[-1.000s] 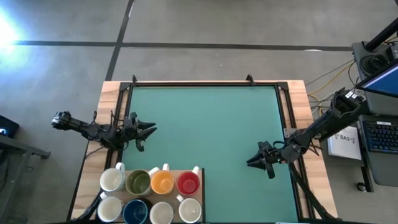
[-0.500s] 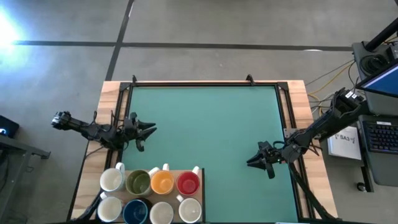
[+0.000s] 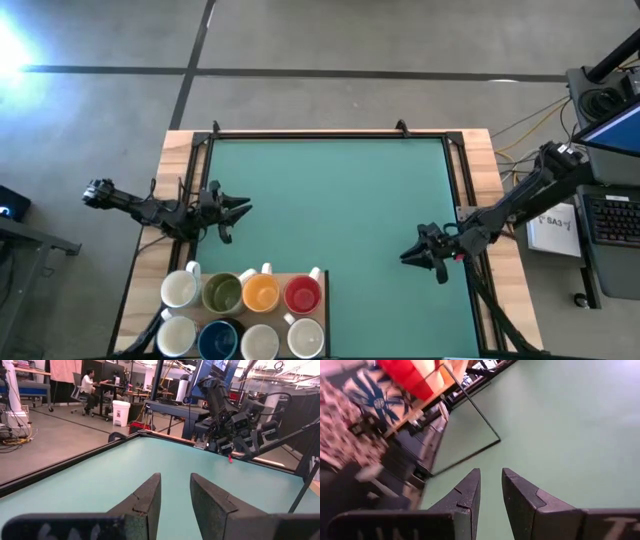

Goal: Place coffee mugs
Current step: Return to Home Position

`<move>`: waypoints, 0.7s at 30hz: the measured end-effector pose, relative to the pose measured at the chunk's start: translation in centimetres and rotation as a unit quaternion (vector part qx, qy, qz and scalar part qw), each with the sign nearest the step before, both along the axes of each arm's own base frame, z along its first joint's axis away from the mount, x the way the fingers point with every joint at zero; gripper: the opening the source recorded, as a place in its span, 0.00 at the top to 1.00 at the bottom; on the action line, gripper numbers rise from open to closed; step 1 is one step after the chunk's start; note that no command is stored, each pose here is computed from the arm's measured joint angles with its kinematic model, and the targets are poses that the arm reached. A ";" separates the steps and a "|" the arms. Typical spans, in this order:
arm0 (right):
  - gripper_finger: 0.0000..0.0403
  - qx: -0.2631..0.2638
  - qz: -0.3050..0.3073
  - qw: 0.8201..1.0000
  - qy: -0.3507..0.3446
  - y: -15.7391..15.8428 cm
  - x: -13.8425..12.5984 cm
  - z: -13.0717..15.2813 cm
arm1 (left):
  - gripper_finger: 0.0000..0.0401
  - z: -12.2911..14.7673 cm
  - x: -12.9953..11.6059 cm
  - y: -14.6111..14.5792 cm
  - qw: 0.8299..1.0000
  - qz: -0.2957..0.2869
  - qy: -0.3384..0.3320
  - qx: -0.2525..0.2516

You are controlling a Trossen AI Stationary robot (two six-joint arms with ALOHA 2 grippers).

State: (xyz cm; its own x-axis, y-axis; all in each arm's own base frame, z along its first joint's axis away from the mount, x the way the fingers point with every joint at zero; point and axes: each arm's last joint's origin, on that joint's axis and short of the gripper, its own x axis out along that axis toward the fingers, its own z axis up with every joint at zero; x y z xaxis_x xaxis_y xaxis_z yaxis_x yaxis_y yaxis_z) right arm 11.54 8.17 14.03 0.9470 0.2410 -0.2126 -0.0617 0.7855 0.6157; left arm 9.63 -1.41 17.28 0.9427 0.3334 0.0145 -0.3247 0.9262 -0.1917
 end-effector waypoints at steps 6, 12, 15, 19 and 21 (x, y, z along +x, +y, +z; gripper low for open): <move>0.83 -0.128 0.018 0.989 -0.069 -0.8 -0.7 1.2 | 0.78 0.0 0.0 0.0 1.000 0.000 0.000 0.000; 0.83 -0.260 -0.035 0.944 -0.199 -2.1 -1.4 3.9 | 0.78 0.0 0.0 0.0 1.000 0.000 0.000 0.000; 0.83 -0.291 -0.060 0.925 -0.238 -2.8 -1.8 4.8 | 0.78 0.0 0.0 0.0 1.000 0.000 0.000 0.000; 0.83 -0.308 -0.103 0.910 -0.256 -3.7 -2.0 5.4 | 0.78 0.0 0.0 0.0 1.000 0.000 0.000 0.000; 0.83 -0.306 -0.130 0.907 -0.260 -4.3 -2.1 5.6 | 0.78 0.0 0.0 0.0 1.000 0.000 0.000 0.000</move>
State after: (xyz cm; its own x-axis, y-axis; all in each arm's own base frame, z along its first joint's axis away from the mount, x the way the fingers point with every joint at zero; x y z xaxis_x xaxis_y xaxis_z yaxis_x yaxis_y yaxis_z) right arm 9.48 3.87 19.68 0.9655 -0.0164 0.2600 0.0169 0.9999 0.0005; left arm 9.64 -1.42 17.29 0.9429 0.3327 0.0139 -0.3241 0.9265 -0.1912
